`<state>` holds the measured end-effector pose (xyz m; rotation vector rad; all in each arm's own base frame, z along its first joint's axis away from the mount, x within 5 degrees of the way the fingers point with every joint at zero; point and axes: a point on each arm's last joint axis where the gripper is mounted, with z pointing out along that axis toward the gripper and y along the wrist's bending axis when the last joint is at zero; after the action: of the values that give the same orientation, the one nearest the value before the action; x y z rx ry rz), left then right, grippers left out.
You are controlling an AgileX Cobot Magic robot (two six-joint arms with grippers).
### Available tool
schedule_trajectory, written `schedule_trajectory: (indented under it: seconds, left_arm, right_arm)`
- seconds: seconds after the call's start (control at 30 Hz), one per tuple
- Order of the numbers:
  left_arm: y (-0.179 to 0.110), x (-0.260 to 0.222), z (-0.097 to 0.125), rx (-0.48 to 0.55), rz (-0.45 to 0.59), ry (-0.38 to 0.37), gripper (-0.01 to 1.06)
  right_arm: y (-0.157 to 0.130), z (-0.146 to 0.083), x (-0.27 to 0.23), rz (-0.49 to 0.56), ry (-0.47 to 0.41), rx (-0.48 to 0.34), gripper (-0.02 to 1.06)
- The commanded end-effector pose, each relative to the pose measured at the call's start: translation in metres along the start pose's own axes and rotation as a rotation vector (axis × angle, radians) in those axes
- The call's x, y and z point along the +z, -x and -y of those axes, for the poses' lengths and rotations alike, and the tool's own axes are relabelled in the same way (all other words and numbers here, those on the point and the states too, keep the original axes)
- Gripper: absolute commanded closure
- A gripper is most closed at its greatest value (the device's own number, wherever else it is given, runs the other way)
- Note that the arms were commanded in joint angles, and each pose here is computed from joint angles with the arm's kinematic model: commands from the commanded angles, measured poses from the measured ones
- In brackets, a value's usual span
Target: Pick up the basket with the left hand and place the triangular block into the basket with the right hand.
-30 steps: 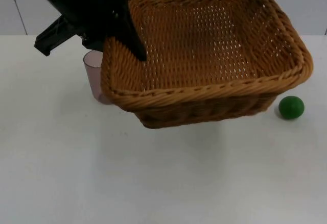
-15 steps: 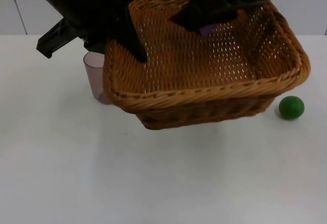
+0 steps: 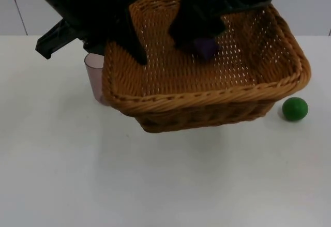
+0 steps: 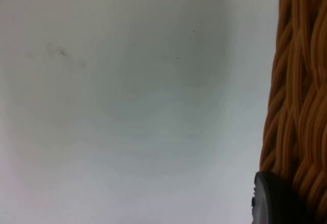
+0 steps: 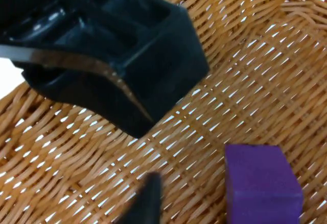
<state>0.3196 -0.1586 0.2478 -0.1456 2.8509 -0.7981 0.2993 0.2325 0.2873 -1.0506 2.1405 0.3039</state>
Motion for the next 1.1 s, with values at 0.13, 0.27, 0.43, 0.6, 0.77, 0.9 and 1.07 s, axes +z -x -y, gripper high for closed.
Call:
schedule_trajectory:
  seconds: [0.13,0.27,0.43,0.6,0.77,0.9,1.07]
  left_arm:
    - [-0.001,-0.003,0.003,0.006,0.012,-0.009,1.05]
    - [-0.001,-0.003,0.003,0.009,0.009,-0.005,1.05]
    - [-0.001,-0.003,0.002,0.013,0.01,0.001,1.05]
    - [-0.001,-0.002,0.001,0.022,0.01,0.013,1.05]
    - [0.0,-0.002,0.001,0.021,0.013,0.013,1.05]
    - [0.0,0.002,0.001,0.024,0.011,0.015,1.05]
    - [-0.008,0.017,-0.002,0.031,0.057,0.026,1.05]
  right_arm:
    - [0.002,-0.001,-0.009,0.014,-0.004,-0.011,0.0]
    - [0.01,-0.003,-0.042,0.066,-0.011,-0.017,0.0]
    - [0.014,-0.004,-0.077,0.102,-0.032,-0.037,0.0]
    - [0.016,0.003,-0.155,0.236,-0.194,-0.002,0.0]
    - [0.002,0.014,-0.223,0.34,-0.332,0.079,0.0]
    - [-0.012,0.017,-0.261,0.384,-0.399,0.118,0.0]
    - [-0.029,0.016,-0.291,0.394,-0.459,0.156,0.0]
